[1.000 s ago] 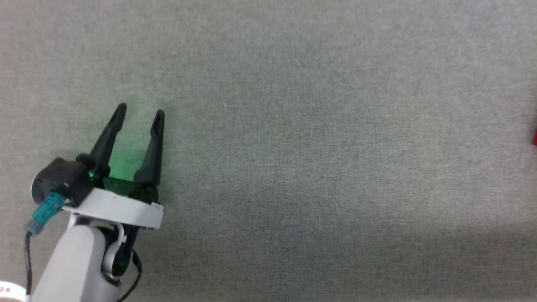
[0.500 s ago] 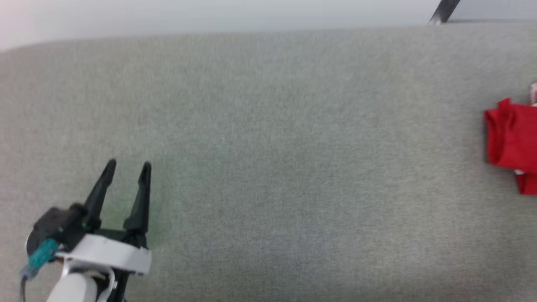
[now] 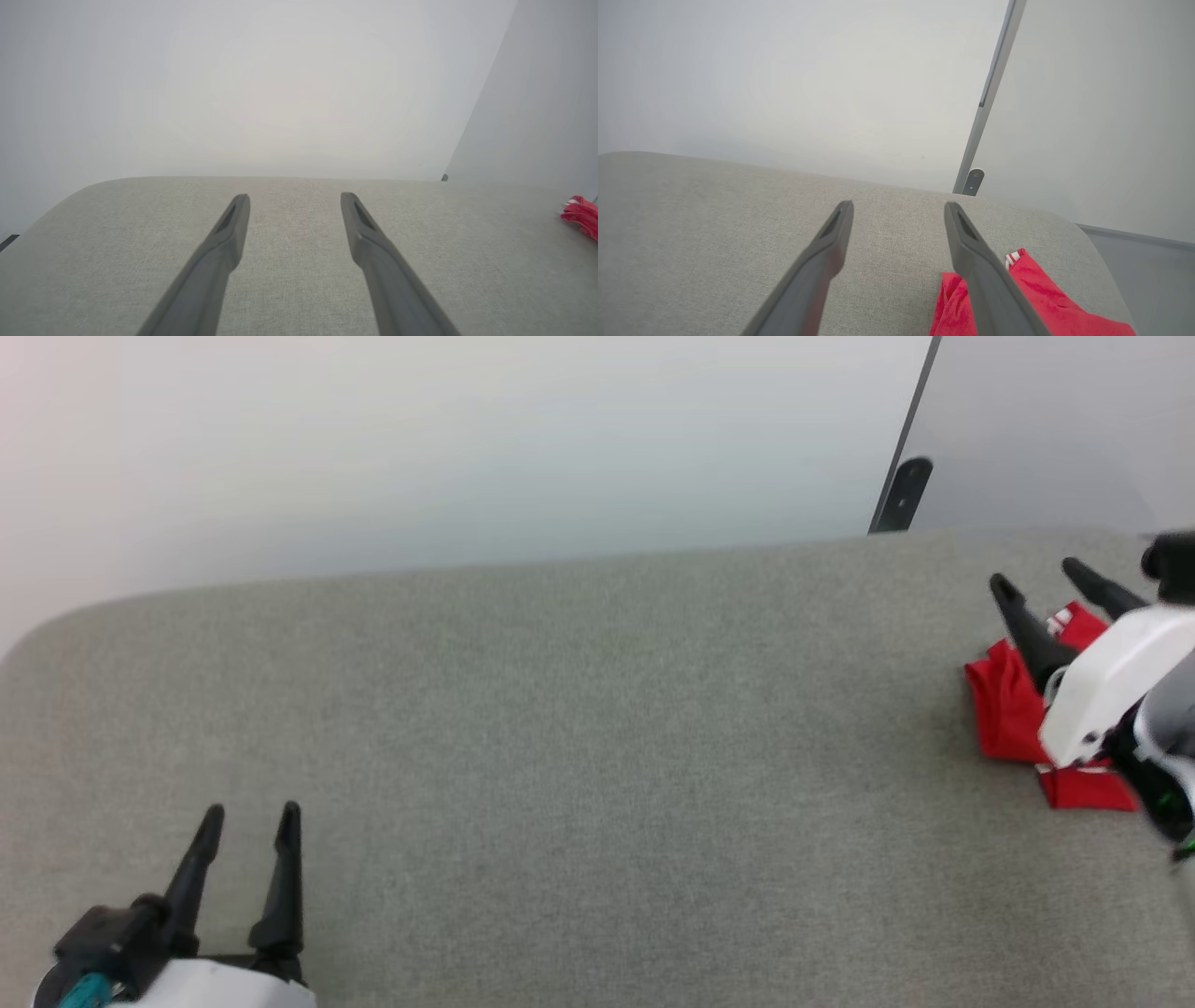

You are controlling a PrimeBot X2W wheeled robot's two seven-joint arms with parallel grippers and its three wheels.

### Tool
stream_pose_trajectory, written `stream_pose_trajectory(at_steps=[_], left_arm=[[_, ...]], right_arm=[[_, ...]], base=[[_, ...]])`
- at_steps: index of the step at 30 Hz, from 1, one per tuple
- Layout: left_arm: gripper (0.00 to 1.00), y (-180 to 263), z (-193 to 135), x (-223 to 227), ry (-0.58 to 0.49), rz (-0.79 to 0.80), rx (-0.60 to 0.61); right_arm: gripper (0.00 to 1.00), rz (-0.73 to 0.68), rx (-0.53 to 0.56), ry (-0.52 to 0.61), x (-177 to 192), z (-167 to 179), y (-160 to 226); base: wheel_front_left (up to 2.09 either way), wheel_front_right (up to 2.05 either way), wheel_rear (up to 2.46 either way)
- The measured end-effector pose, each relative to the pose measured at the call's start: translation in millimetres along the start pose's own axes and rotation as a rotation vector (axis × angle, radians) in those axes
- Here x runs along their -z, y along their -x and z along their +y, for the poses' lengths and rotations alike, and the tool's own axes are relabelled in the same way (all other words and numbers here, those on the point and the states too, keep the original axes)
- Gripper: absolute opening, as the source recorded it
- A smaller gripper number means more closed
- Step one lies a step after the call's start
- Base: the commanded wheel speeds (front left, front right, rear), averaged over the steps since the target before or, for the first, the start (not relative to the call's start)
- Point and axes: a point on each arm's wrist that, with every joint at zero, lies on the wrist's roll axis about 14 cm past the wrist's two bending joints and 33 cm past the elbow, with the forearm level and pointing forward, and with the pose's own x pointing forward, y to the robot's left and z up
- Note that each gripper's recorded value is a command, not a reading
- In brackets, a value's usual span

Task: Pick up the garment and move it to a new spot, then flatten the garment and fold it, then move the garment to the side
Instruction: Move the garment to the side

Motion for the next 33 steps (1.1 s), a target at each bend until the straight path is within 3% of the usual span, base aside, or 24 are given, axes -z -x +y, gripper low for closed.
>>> stream_pose_trajectory(at_steps=[6, 12, 18, 24, 33], left_arm=[[1.00, 15.8, 3.0, -17.5, -0.011, -0.050, -0.041], [1.00, 28.9, -3.2, -23.9, -0.046, -0.071, -0.042], [1.00, 44.9, -8.0, -26.4, -0.065, -0.084, -0.044], [1.00, 58.2, -6.8, -45.5, -0.119, -0.144, -0.046], [1.00, 74.9, -10.5, -38.9, -0.088, -0.130, -0.021]], right_arm=[[1.00, -0.232, -0.096, 0.000, -7.6, 40.7, 24.0], [1.00, -0.342, -0.127, -0.003, 16.8, 66.9, 42.0], [1.00, -0.325, -0.136, -0.044, 48.2, 87.5, 55.5], [1.00, -0.311, -0.073, -0.077, 64.4, 78.3, 69.0], [1.00, -0.308, -0.012, -0.083, 74.4, 61.5, 85.1]], base=[[0.00, 0.00, 0.00], [0.00, 0.00, 0.00], [0.00, 0.00, 0.00], [0.00, 0.00, 0.00], [0.00, 0.00, 0.00]])
